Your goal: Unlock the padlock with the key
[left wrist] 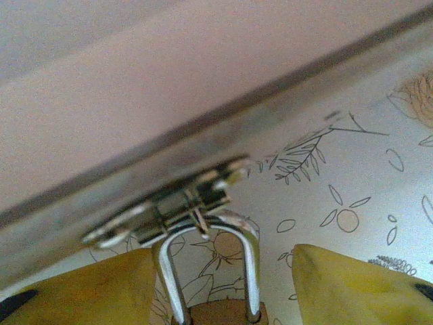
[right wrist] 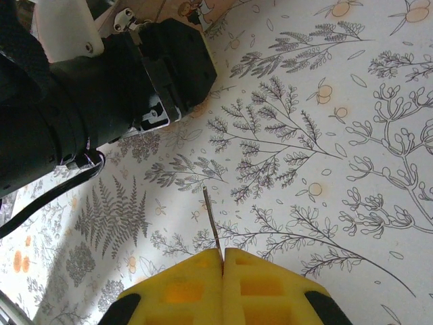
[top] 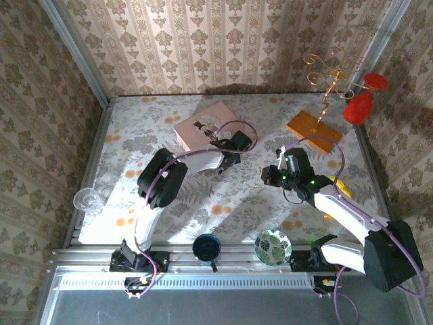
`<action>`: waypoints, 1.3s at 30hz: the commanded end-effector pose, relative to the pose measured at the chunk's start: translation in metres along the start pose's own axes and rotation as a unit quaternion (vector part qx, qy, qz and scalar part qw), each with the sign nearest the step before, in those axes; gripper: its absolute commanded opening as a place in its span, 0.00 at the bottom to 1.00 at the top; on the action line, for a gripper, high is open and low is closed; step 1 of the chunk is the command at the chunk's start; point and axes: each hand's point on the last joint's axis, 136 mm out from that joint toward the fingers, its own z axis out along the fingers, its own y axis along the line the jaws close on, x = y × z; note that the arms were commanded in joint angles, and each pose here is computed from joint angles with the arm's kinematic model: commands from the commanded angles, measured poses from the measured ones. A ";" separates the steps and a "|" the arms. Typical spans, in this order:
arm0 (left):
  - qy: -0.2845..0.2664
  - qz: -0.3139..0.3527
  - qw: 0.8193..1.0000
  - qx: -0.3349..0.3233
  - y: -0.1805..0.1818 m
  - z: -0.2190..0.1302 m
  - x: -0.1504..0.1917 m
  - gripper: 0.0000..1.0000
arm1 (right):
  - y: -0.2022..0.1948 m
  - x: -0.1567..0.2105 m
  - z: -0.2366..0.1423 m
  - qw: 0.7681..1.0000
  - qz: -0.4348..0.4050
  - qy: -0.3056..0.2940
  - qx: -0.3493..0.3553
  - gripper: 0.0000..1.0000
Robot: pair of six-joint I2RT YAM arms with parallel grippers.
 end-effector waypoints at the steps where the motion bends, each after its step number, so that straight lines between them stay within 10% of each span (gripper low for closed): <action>1: -0.006 0.000 1.000 -0.011 0.002 0.004 -0.007 0.51 | 0.005 -0.004 0.001 1.000 0.004 -0.005 -0.013 0.00; 23: 0.015 -0.012 1.000 -0.008 0.003 0.011 0.004 0.45 | 0.004 -0.001 0.008 1.000 0.012 0.004 -0.016 0.00; 39: 0.033 -0.045 0.997 0.054 -0.009 -0.011 0.004 0.12 | -0.001 0.013 0.020 1.000 0.014 0.015 -0.016 0.00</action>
